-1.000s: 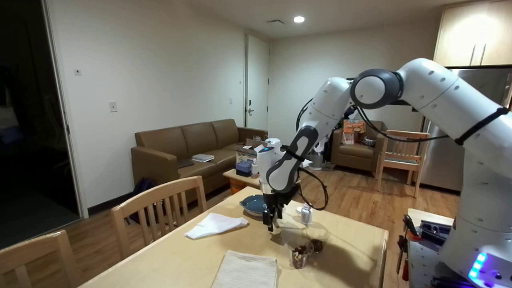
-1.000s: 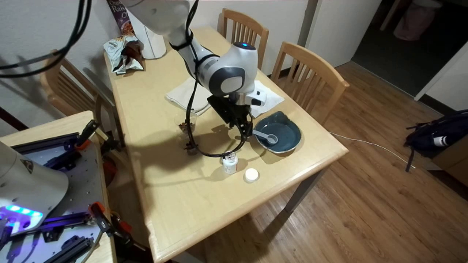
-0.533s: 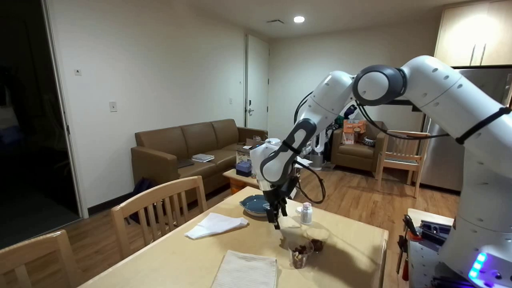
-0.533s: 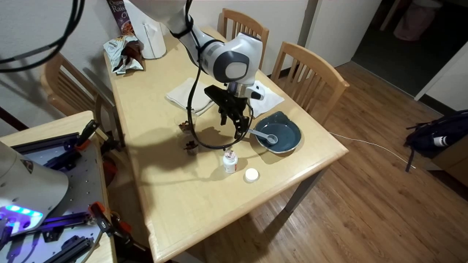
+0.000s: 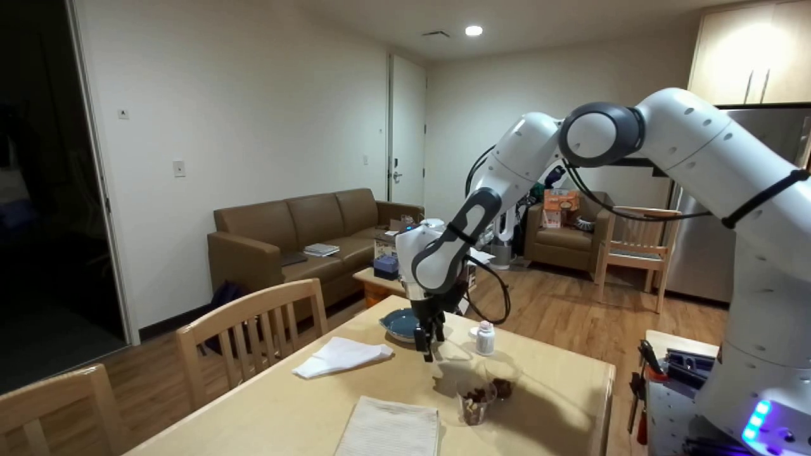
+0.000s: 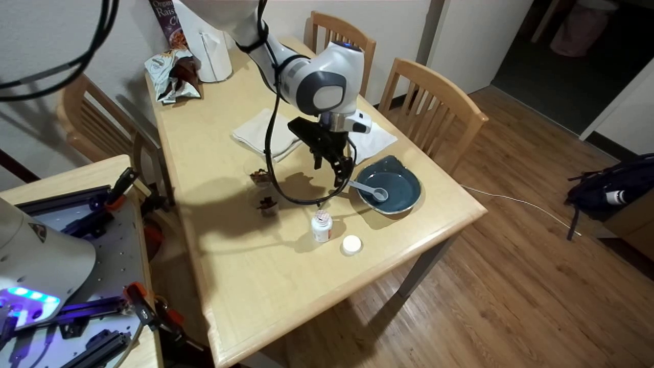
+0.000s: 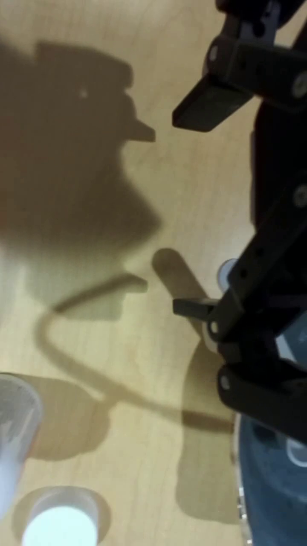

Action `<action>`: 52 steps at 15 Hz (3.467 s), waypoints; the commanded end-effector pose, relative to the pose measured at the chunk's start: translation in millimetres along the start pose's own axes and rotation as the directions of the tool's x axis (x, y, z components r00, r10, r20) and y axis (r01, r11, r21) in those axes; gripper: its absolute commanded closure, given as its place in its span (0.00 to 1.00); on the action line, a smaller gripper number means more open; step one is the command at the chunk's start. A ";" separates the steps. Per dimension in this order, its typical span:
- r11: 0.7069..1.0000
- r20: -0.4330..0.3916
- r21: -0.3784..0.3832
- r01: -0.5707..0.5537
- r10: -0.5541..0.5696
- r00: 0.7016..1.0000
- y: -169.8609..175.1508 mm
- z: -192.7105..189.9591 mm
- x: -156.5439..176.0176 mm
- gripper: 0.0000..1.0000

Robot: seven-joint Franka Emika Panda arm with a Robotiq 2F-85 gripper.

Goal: Take the spoon from the bowl and put it in the cup, then move the two cups slightly forward

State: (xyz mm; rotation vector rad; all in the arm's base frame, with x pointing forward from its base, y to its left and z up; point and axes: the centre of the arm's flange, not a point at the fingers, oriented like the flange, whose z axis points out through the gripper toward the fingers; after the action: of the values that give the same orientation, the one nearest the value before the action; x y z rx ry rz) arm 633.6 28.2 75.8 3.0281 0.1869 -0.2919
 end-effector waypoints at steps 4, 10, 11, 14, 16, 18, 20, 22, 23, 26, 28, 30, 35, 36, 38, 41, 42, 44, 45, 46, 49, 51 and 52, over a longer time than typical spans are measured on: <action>0.999 -0.217 -0.020 -0.030 0.025 0.976 -12.9 -11.0 -5.8 0.00; 0.997 -0.204 0.009 -0.077 0.077 0.976 -9.8 9.3 -3.5 0.00; 0.997 -0.202 0.010 -0.079 0.079 0.976 -9.9 10.4 -4.6 0.00; 0.997 -0.205 0.011 -0.081 0.081 0.975 -9.6 7.9 -4.1 0.00; 0.997 -0.207 0.011 -0.081 0.082 0.975 -9.5 6.8 -3.9 0.00; 0.997 -0.207 0.011 -0.082 0.082 0.975 -9.5 6.8 -4.0 0.00; 0.997 -0.207 0.011 -0.082 0.082 0.975 -9.5 6.8 -4.0 0.00; 0.997 -0.207 0.011 -0.082 0.082 0.975 -9.5 6.8 -4.0 0.00; 0.997 -0.207 0.011 -0.082 0.082 0.975 -9.5 6.8 -4.0 0.00; 0.984 -0.256 -0.008 -0.179 0.171 0.951 -10.7 4.4 -1.4 0.00; 0.964 -0.324 0.030 -0.265 0.260 0.909 -8.8 -0.4 -0.7 0.00; 0.935 -0.372 0.055 -0.351 0.345 0.861 -7.7 -1.9 -0.6 0.00; 0.820 -0.439 0.139 -0.555 0.553 0.708 -5.7 7.3 -7.2 0.00; 0.789 -0.441 0.150 -0.596 0.593 0.674 -6.4 12.4 -9.7 0.00; 0.721 -0.445 0.175 -0.671 0.666 0.599 -6.1 22.3 -15.6 0.00; 0.732 -0.433 0.166 -0.661 0.656 0.618 -0.8 21.5 -10.8 0.00; 0.722 -0.434 0.166 -0.672 0.665 0.608 -2.8 24.5 -11.8 0.00; 0.715 -0.435 0.167 -0.679 0.671 0.600 -3.9 26.2 -12.1 0.00; 0.714 -0.435 0.168 -0.680 0.673 0.598 -3.0 26.0 -12.1 0.25; 0.711 -0.435 0.174 -0.681 0.676 0.594 -2.1 25.8 -11.2 0.26; 0.722 -0.442 0.173 -0.670 0.665 0.602 -2.9 26.9 -9.8 0.46; 0.726 -0.443 0.173 -0.666 0.661 0.605 -3.2 27.0 -8.9 0.59; 0.725 -0.443 0.177 -0.666 0.663 0.604 -3.6 26.9 -8.6 0.67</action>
State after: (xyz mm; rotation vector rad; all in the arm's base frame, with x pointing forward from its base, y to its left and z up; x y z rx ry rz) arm 617.3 28.2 51.6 2.8077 -0.9254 0.5143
